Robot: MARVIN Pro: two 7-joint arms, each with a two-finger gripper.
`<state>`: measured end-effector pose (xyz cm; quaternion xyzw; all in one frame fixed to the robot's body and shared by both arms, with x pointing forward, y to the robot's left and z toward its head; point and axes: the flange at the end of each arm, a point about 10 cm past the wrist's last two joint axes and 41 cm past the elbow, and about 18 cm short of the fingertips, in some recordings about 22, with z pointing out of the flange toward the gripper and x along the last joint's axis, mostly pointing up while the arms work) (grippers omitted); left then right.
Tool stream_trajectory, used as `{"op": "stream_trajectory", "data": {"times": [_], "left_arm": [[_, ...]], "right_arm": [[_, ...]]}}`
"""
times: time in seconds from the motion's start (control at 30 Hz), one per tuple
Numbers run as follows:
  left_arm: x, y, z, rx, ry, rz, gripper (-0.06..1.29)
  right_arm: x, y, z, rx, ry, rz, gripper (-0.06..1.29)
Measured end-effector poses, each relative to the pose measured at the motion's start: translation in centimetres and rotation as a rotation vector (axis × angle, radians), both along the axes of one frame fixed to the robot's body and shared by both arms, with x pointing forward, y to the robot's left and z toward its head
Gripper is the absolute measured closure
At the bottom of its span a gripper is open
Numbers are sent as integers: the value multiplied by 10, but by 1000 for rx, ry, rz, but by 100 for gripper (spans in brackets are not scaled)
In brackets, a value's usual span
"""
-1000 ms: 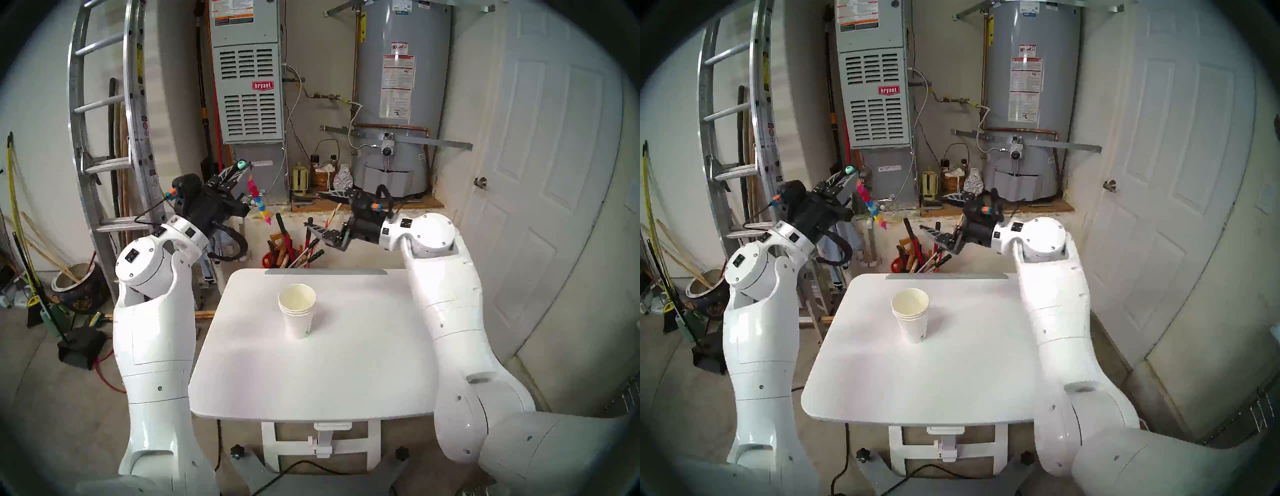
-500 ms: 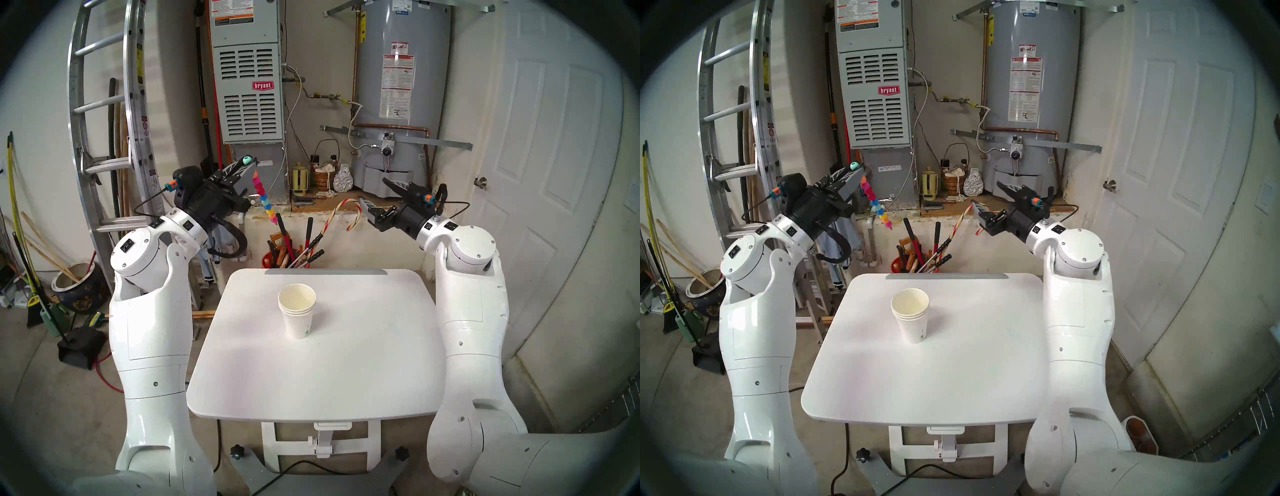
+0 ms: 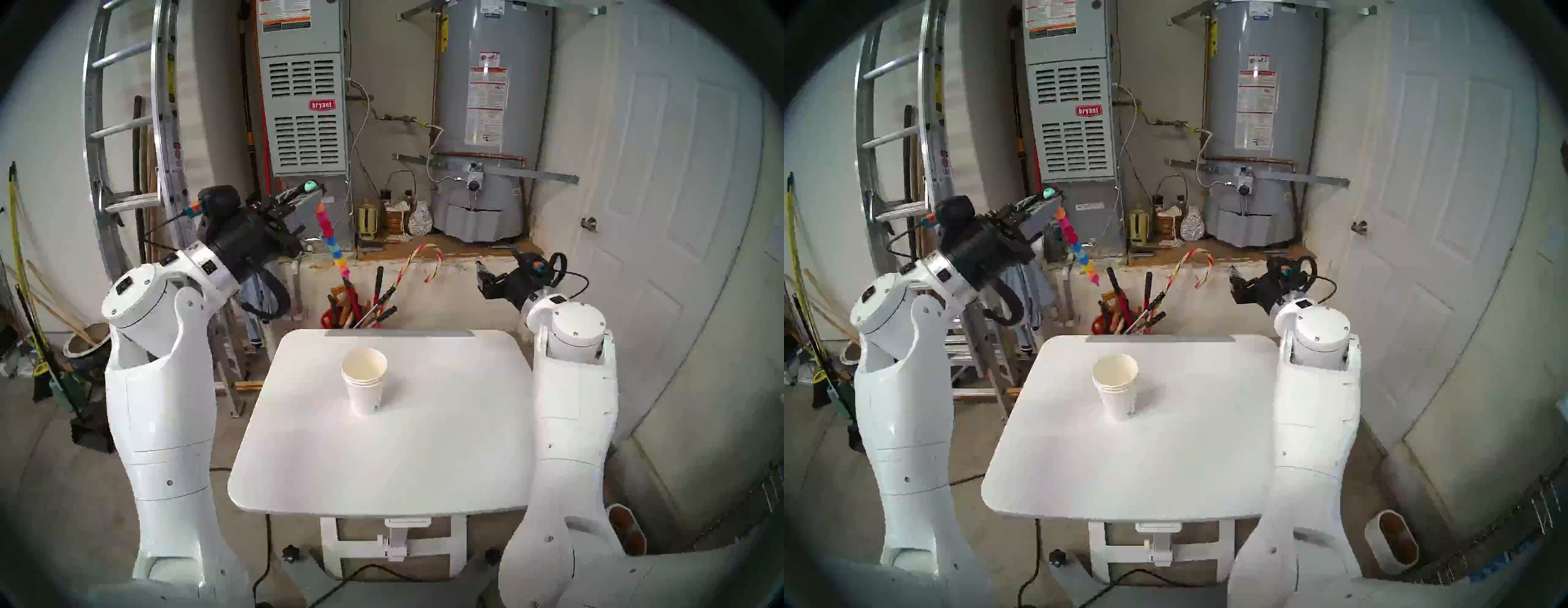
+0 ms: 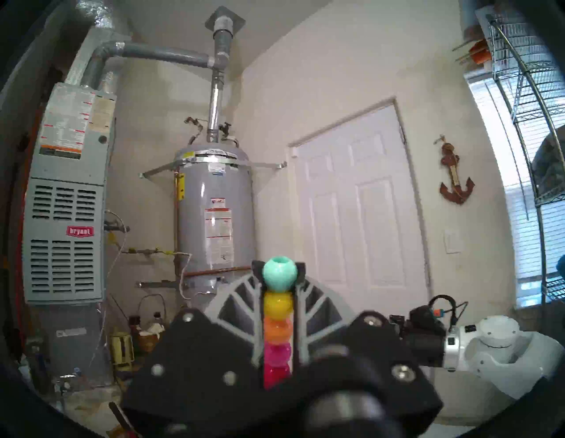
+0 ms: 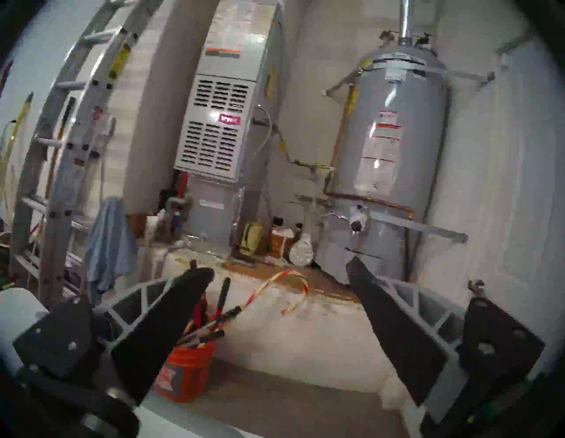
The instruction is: Switch the marker to another color
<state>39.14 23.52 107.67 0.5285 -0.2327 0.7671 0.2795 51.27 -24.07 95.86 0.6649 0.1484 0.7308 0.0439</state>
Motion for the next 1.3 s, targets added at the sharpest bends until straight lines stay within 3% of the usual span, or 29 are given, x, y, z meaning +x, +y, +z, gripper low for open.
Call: {"op": "stream_trajectory", "data": {"times": [0.23, 0.53, 0.83, 1.3], "left_arm": [[-22, -1, -7, 28, 56, -34, 109], [-39, -3, -30, 46, 129, -59, 109], [-44, -15, -51, 71, 170, -76, 109], [-39, -25, -81, 105, 209, -65, 109]], "right_arm": [[-1, 5, 1, -8, -19, -72, 1], [-6, 13, 2, -8, -36, -83, 1], [-15, 19, 0, -4, -47, -72, 1], [-25, 16, -4, -5, -56, -66, 1]]}}
